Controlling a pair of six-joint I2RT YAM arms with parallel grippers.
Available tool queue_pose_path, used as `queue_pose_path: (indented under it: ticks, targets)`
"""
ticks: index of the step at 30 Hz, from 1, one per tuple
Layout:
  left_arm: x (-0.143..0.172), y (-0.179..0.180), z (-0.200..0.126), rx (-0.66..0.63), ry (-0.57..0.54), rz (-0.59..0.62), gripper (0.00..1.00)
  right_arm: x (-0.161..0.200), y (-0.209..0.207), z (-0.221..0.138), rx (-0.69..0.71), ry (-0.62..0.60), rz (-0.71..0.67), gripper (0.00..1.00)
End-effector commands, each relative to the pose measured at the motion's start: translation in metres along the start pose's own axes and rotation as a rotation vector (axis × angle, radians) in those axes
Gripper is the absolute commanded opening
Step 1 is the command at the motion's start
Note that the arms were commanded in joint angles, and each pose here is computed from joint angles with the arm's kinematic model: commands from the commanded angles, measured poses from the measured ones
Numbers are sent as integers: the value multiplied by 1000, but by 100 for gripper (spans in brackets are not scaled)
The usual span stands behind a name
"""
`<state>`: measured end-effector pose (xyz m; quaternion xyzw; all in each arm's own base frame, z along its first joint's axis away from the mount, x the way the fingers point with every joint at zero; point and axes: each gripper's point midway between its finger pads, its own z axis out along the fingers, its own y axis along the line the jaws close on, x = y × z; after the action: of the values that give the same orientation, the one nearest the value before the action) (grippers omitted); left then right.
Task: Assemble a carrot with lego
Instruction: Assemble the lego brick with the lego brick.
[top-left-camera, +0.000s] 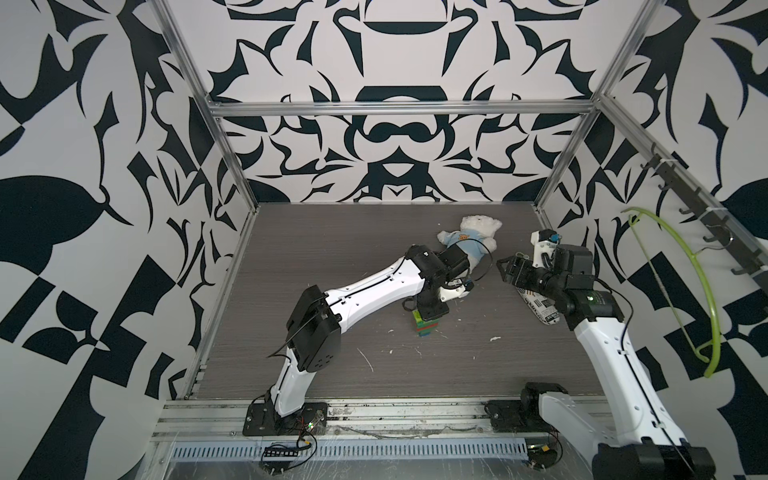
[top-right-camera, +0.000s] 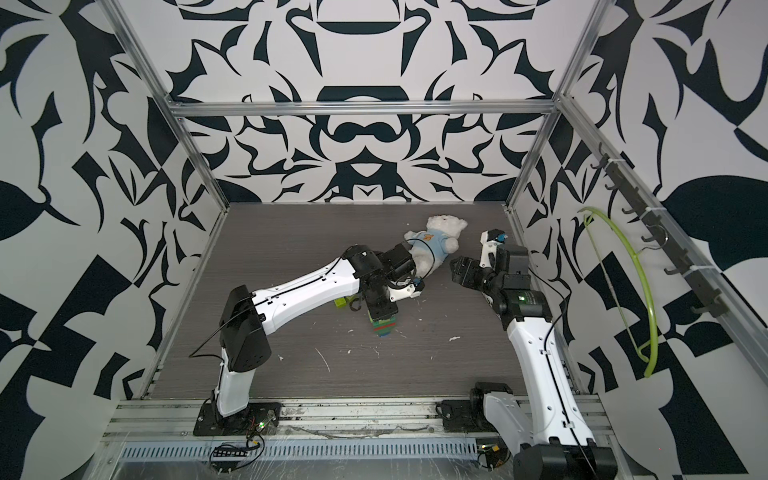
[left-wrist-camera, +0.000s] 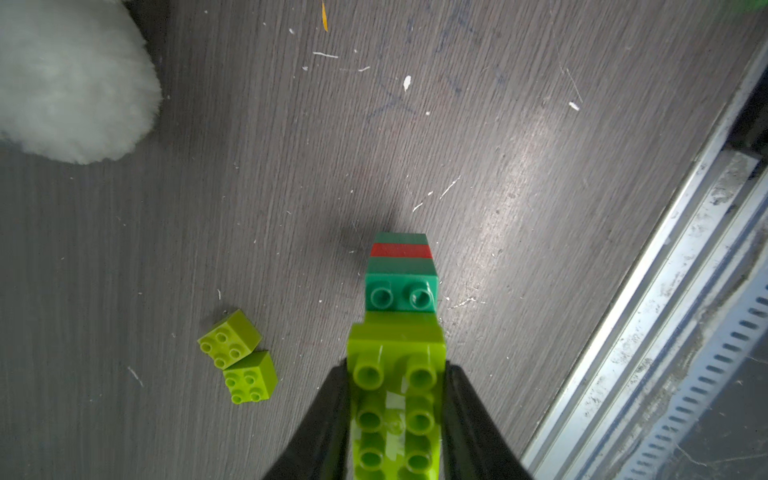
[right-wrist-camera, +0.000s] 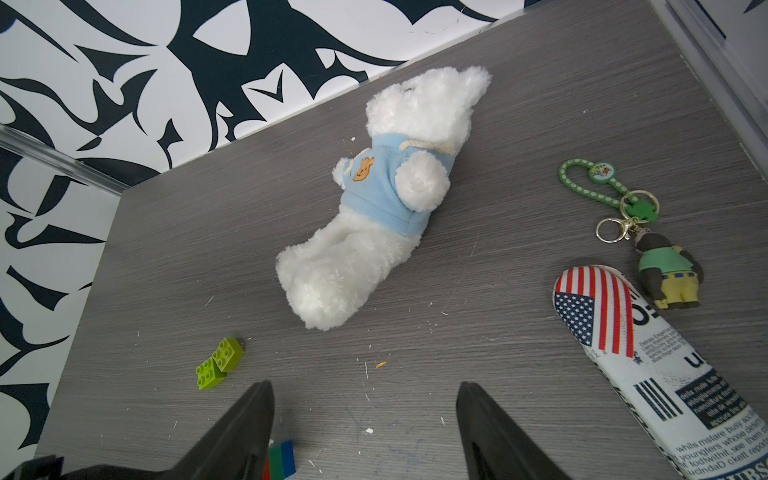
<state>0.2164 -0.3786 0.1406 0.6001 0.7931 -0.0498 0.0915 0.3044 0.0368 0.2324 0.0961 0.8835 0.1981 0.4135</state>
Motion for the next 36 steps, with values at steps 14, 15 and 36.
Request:
queue_pose_path:
  ticks: [14, 15, 36]
  targets:
    - [-3, 2, 4, -6, 44, 7, 0, -6, 5, -1, -23, -24, -24, 74]
    - [-2, 1, 5, -1, 51, 11, 0, -5, 6, -1, -24, -23, -25, 74]
    - [2, -4, 14, -6, 83, 5, 0, -5, 6, -1, -26, -21, -25, 74]
